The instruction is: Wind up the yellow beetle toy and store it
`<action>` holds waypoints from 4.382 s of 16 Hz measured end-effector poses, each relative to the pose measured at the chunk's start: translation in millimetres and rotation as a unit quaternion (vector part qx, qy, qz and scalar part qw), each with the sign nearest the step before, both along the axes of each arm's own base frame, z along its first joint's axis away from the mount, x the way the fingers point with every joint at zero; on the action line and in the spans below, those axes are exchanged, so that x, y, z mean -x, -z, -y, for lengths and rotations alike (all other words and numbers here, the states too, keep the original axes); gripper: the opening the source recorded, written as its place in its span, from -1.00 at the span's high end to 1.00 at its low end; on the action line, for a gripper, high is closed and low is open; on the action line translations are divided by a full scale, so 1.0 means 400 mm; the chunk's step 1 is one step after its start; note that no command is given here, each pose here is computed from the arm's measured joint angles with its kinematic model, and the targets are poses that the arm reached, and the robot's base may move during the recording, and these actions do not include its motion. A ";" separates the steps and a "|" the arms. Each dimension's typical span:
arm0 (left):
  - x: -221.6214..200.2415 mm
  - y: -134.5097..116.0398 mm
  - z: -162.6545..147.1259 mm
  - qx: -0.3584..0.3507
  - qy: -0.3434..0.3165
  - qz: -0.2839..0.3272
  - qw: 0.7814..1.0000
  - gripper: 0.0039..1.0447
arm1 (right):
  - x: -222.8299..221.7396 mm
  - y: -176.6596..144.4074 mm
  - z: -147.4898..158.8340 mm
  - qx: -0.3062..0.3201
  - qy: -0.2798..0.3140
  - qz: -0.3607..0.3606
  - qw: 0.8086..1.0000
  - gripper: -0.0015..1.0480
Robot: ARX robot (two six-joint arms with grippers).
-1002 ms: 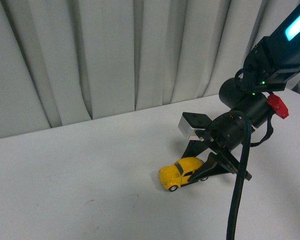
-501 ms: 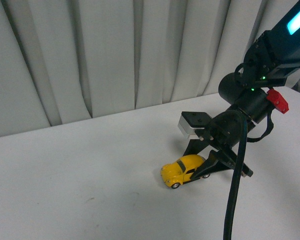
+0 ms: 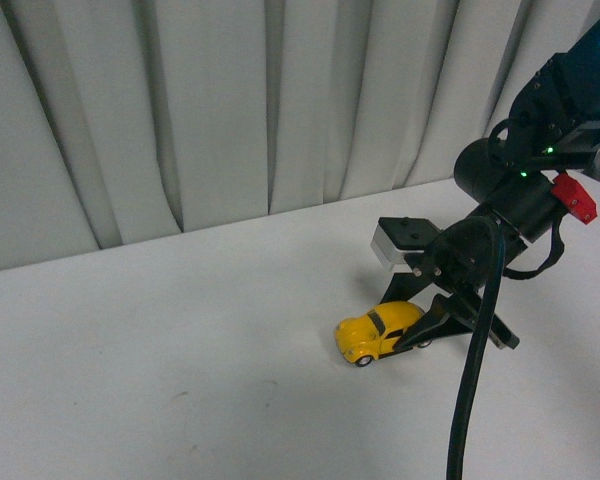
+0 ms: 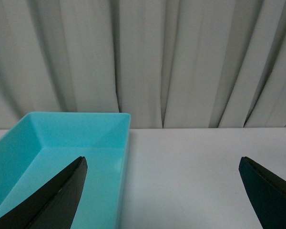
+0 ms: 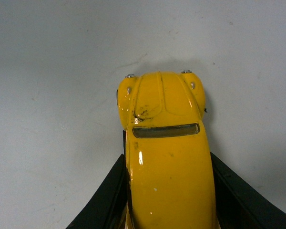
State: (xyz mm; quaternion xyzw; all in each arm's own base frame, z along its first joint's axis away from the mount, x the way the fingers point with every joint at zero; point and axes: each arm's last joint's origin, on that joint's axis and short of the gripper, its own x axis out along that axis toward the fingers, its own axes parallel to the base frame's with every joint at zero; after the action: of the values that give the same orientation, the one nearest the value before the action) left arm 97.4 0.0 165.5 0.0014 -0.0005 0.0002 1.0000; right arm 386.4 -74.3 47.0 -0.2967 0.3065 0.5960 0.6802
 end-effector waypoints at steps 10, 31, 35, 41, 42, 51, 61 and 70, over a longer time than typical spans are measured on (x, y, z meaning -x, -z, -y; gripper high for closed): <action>0.000 0.000 0.000 0.000 0.000 0.000 1.000 -0.88 | 0.044 0.002 0.057 0.008 0.034 0.002 0.999 0.19; 0.000 0.000 0.000 0.000 0.000 0.000 1.000 -0.88 | 0.174 0.008 0.196 0.012 0.125 -0.031 0.992 0.19; 0.000 0.000 0.000 0.000 0.000 0.000 1.000 -0.88 | 0.179 0.006 0.199 0.015 0.127 -0.033 0.991 0.19; 0.000 0.000 0.000 0.000 0.000 0.000 1.000 -0.88 | 0.191 0.011 0.187 0.016 0.110 -0.062 0.992 -0.88; 0.000 0.000 0.000 0.000 0.000 0.000 1.000 -0.88 | 0.192 0.011 0.187 0.015 0.108 -0.062 0.992 -0.87; 0.000 0.000 0.000 0.000 0.000 0.000 1.000 -0.88 | 0.183 0.008 0.180 0.022 0.100 -0.060 0.993 -0.87; 0.000 0.000 0.000 0.000 0.000 0.000 1.000 -0.88 | 0.178 0.007 0.176 0.024 0.097 -0.058 0.993 -0.87; 0.000 0.000 0.000 0.000 0.000 0.000 1.000 -0.88 | 0.157 -0.006 0.151 0.021 0.085 -0.045 0.995 -0.87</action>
State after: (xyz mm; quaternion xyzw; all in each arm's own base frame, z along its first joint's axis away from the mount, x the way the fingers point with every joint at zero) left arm 97.4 0.0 165.5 0.0014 -0.0007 0.0002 1.0000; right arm 323.4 -134.9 49.4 -0.2569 0.3735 0.5425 0.7073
